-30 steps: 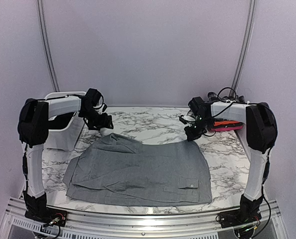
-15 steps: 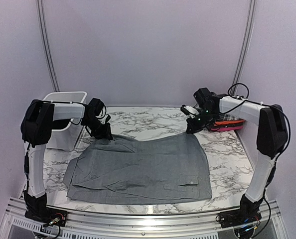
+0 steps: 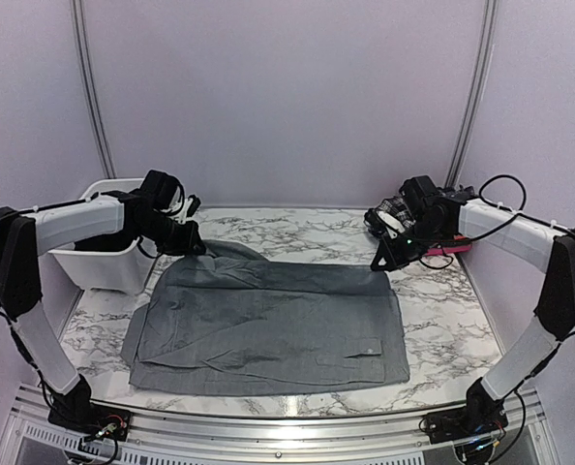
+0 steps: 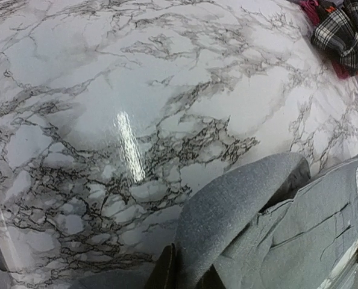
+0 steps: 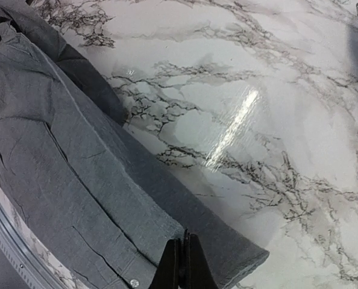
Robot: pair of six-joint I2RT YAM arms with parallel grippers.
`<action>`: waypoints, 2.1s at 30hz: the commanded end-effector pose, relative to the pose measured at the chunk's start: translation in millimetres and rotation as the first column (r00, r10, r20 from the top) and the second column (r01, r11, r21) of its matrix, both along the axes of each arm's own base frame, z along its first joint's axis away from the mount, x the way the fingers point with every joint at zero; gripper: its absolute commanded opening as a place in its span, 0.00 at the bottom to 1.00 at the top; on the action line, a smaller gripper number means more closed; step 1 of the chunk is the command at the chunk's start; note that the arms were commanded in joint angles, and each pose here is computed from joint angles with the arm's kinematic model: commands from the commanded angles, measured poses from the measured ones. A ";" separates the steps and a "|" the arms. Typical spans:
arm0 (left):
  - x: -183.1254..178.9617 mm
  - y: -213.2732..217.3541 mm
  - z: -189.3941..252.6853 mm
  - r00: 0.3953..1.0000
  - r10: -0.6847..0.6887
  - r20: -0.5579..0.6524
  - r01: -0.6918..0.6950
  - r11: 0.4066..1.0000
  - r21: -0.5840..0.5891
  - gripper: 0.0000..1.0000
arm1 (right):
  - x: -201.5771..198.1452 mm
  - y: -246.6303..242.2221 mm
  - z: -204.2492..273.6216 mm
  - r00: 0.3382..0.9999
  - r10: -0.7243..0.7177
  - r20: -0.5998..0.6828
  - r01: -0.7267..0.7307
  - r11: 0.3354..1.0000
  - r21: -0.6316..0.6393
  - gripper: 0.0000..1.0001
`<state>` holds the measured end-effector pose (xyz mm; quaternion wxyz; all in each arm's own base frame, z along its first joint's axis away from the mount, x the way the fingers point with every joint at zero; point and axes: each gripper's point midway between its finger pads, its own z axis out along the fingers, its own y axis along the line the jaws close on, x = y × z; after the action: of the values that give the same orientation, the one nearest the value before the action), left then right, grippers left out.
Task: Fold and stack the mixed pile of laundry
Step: Pick up the 1/3-folded shirt from the center of the board, then fold the 1/3-folded shirt at the center of the board.
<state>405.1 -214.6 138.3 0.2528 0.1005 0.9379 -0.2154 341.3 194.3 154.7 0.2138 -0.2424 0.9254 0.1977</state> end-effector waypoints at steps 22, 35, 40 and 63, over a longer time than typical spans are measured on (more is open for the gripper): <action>-135.2 3.2 6.4 0.984 -0.171 0.040 0.168 0.983 0.072 0.64 | -68.1 -14.0 -49.1 0.969 -0.040 -0.242 0.034 0.999 -0.030 0.44; -45.9 -131.2 26.6 0.907 -0.399 0.132 0.371 0.908 0.197 0.84 | -45.6 22.0 -58.8 0.965 -0.047 -0.260 0.070 0.995 0.078 0.43; -37.5 -169.2 -19.7 0.889 -0.452 0.065 0.421 0.867 0.266 0.84 | -63.1 16.8 -91.2 0.946 -0.070 -0.316 0.085 0.996 0.032 0.41; 50.6 -115.1 53.9 0.949 -0.086 0.304 -0.005 0.958 0.286 0.00 | -102.3 -25.1 -165.5 0.883 -0.190 -0.429 0.115 0.974 -0.194 0.38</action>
<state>411.3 -373.2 73.7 0.2491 0.3106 0.9161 -0.0478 263.4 191.7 25.6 0.0388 -0.1475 0.9665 0.2063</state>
